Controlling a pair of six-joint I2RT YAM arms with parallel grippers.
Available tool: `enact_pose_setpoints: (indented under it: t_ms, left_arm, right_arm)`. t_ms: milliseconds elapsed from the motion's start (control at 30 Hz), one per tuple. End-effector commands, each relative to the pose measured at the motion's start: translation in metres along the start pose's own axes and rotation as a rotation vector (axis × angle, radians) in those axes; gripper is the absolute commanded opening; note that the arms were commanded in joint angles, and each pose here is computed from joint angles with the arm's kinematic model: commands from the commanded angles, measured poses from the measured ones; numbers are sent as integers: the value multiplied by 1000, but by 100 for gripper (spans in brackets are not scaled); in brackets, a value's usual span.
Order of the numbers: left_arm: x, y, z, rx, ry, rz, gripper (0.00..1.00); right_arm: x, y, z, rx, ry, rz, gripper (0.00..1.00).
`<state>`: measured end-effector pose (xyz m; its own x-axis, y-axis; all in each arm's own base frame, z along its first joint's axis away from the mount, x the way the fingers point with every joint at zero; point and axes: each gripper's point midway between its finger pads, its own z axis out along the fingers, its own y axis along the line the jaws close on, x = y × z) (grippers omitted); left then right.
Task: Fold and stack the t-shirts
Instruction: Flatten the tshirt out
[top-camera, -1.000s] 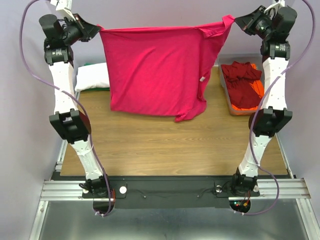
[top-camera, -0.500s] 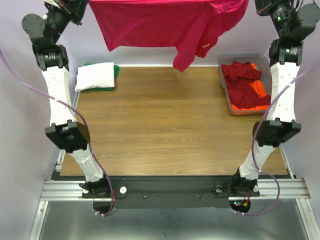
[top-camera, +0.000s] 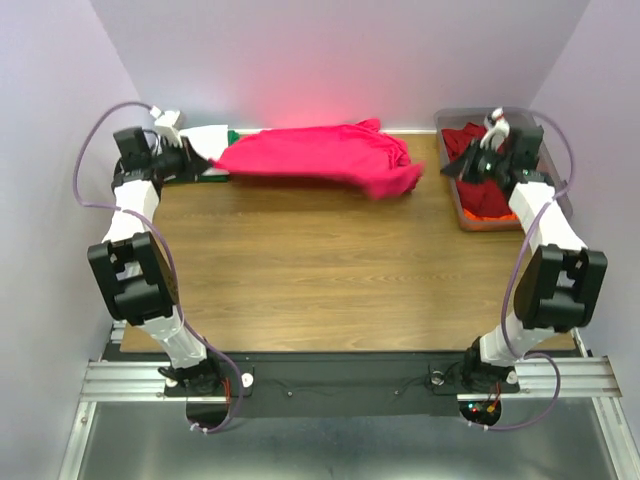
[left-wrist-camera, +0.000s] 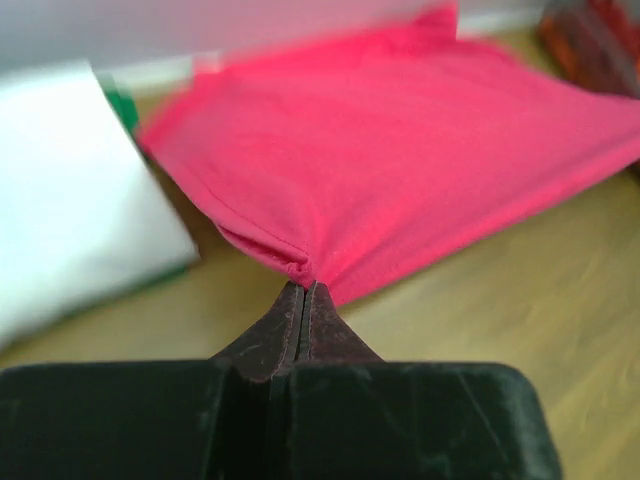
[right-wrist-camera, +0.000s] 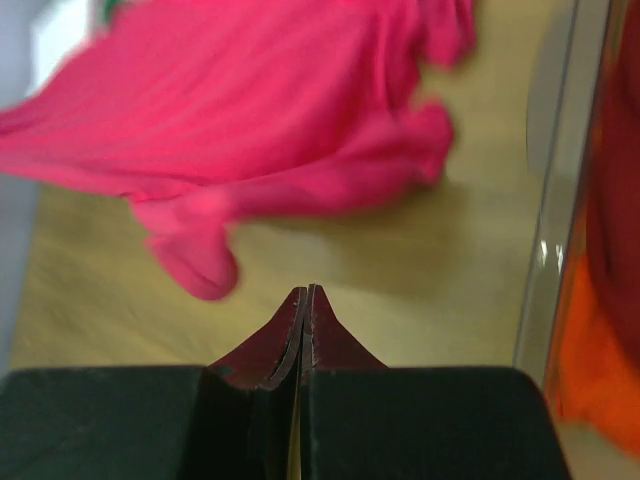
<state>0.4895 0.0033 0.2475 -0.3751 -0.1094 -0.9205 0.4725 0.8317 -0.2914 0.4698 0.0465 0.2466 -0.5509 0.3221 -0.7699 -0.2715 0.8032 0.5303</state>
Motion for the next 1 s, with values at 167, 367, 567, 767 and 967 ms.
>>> enact_pose_setpoints:
  t_ms: [167, 367, 567, 767, 967]
  left_arm:
    - [127, -10, -59, 70, 463, 155, 0]
    - [188, -21, -97, 114, 671, 227, 0]
    - [213, -17, -107, 57, 715, 222, 0]
    - [209, -9, -100, 23, 715, 159, 0]
    - [199, -4, -95, 0, 702, 139, 0]
  right_arm:
    - [64, -6, -54, 65, 144, -269, 0]
    - [119, -3, -76, 18, 337, -330, 1]
    - [165, 53, -54, -123, 473, -439, 35]
    - [189, 54, -16, -114, 545, -576, 62]
    - [209, 56, 39, -108, 605, -708, 61]
